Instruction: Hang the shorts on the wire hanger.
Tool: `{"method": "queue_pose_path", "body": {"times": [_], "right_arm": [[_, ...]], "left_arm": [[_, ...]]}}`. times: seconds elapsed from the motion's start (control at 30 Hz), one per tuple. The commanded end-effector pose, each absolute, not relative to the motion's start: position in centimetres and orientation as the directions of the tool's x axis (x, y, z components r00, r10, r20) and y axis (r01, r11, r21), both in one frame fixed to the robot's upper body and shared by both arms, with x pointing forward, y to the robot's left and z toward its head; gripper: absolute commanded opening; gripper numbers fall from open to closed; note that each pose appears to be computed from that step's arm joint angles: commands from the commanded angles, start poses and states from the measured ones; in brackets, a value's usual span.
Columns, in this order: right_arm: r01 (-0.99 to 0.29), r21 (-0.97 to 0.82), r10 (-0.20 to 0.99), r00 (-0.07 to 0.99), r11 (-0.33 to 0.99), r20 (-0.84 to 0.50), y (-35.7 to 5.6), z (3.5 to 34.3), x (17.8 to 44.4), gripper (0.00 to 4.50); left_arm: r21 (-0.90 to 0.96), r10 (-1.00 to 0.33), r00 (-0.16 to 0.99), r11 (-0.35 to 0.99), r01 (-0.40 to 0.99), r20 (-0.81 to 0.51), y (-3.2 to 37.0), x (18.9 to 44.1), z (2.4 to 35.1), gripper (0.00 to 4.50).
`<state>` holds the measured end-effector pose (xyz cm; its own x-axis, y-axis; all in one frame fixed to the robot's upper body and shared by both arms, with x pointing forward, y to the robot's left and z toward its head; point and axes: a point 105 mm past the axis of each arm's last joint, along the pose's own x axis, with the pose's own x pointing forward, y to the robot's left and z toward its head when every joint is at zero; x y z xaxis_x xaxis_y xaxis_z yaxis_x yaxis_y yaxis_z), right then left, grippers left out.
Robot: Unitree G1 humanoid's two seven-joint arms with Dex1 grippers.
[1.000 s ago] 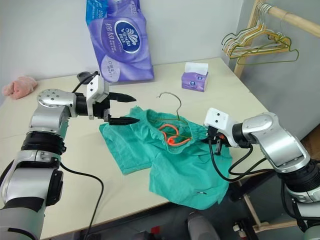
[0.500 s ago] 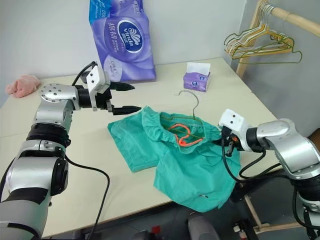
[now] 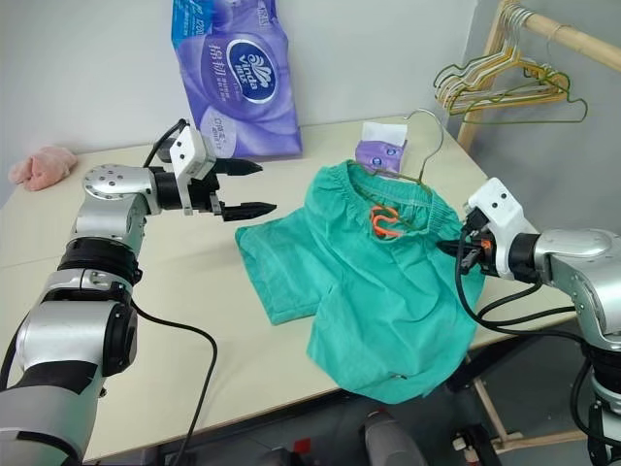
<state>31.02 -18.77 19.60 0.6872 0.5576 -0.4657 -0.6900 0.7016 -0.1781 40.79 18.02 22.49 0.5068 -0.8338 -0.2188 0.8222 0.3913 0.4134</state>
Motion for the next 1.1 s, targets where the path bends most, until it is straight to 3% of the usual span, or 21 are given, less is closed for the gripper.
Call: {"method": "queue_pose_path", "body": {"times": [0.03,0.37,0.67,0.93,1.1], "right_arm": [[-0.694,-0.218,0.555,0.694,0.687,-0.458,-18.8,20.3,30.3,0.0],[-0.731,-0.237,0.566,0.656,0.64,-0.499,-18.6,19.8,29.5,0.0],[-0.763,-0.263,0.578,0.627,0.591,-0.522,-17.8,19.4,29.5,0.0],[-0.77,-0.289,0.576,0.623,0.568,-0.53,-17.5,19.3,29.2,0.0],[-0.778,-0.323,0.571,0.62,0.539,-0.538,-17.4,19.4,29.0,0.0]], "left_arm": [[0.453,-0.838,0.519,0.401,0.796,-0.17,17.8,41.0,24.5,4.48],[0.458,-0.834,0.533,0.421,0.783,-0.146,17.1,41.5,24.3,4.48],[0.457,-0.899,0.397,0.278,0.845,-0.186,12.9,41.1,24.1,4.48],[0.533,-0.848,0.331,0.069,0.843,-0.414,13.1,40.4,21.7,4.48],[0.567,-0.844,0.366,0.092,0.819,-0.392,12.3,41.1,22.0,4.48]]}}
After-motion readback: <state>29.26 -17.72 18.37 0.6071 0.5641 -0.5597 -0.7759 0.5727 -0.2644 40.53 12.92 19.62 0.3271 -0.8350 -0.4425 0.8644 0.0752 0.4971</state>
